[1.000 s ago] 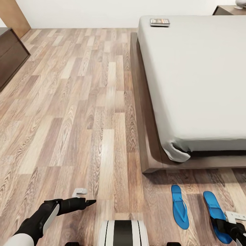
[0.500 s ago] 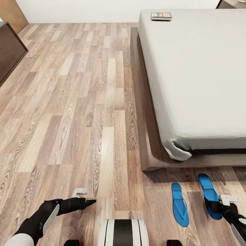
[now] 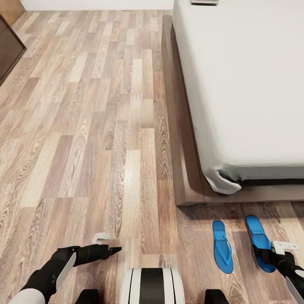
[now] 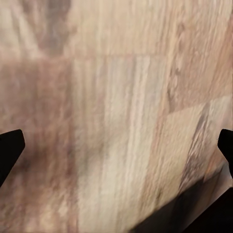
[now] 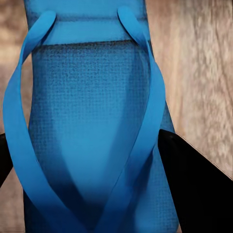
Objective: In the bedroom, move the book from the bed onto either nightstand, and place the two sandals side by side next to the bed.
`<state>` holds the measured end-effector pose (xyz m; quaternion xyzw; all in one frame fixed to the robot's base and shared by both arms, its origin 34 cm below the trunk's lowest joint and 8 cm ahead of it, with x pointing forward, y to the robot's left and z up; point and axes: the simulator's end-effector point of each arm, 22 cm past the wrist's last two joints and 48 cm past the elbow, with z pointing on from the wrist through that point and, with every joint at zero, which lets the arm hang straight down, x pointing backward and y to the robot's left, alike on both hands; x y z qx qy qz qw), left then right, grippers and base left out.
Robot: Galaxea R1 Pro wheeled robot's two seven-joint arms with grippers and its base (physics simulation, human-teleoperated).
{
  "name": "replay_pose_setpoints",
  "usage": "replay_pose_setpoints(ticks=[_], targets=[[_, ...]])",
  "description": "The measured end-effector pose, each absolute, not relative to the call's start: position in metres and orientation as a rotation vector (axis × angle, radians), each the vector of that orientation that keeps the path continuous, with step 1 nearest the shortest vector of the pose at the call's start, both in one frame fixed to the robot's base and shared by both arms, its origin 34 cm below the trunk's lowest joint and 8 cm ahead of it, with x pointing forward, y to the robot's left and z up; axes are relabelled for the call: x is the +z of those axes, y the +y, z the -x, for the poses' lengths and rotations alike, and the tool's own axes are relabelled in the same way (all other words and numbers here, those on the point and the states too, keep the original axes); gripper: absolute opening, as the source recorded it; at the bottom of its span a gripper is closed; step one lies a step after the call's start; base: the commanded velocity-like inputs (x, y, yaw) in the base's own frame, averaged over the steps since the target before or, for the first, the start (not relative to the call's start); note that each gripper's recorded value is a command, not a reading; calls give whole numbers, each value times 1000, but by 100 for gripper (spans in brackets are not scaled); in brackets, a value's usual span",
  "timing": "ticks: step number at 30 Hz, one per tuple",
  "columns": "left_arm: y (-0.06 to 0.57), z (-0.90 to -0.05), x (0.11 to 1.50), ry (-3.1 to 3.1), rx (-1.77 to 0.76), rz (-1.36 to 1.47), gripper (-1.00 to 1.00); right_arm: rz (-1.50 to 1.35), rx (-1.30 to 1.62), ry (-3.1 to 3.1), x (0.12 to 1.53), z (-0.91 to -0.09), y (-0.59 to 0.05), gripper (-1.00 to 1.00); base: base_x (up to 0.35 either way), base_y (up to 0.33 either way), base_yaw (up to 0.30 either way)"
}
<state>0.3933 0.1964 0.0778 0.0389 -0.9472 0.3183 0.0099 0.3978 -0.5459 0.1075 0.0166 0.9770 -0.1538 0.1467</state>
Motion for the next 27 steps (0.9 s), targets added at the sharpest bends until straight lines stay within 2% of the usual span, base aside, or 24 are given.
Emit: replay_pose_setpoints(ticks=[7,11,16,27], targets=[[208,-397,71,-2960,1001,-236,100,-43,-446,2840,98,-387,-546,-100,0,0,0],[206,-467,112,-2942,1247,-359,100,-41,-450,2859,93,-380,-546,-100,0,0,0],[186,-498,160,-2777,1553,-424,100,-37,-454,2879,86,-371,-546,-100,0,0,0],[158,-493,161,-2692,1644,-463,100,-23,-435,2879,80,-371,-543,-100,0,0,0]])
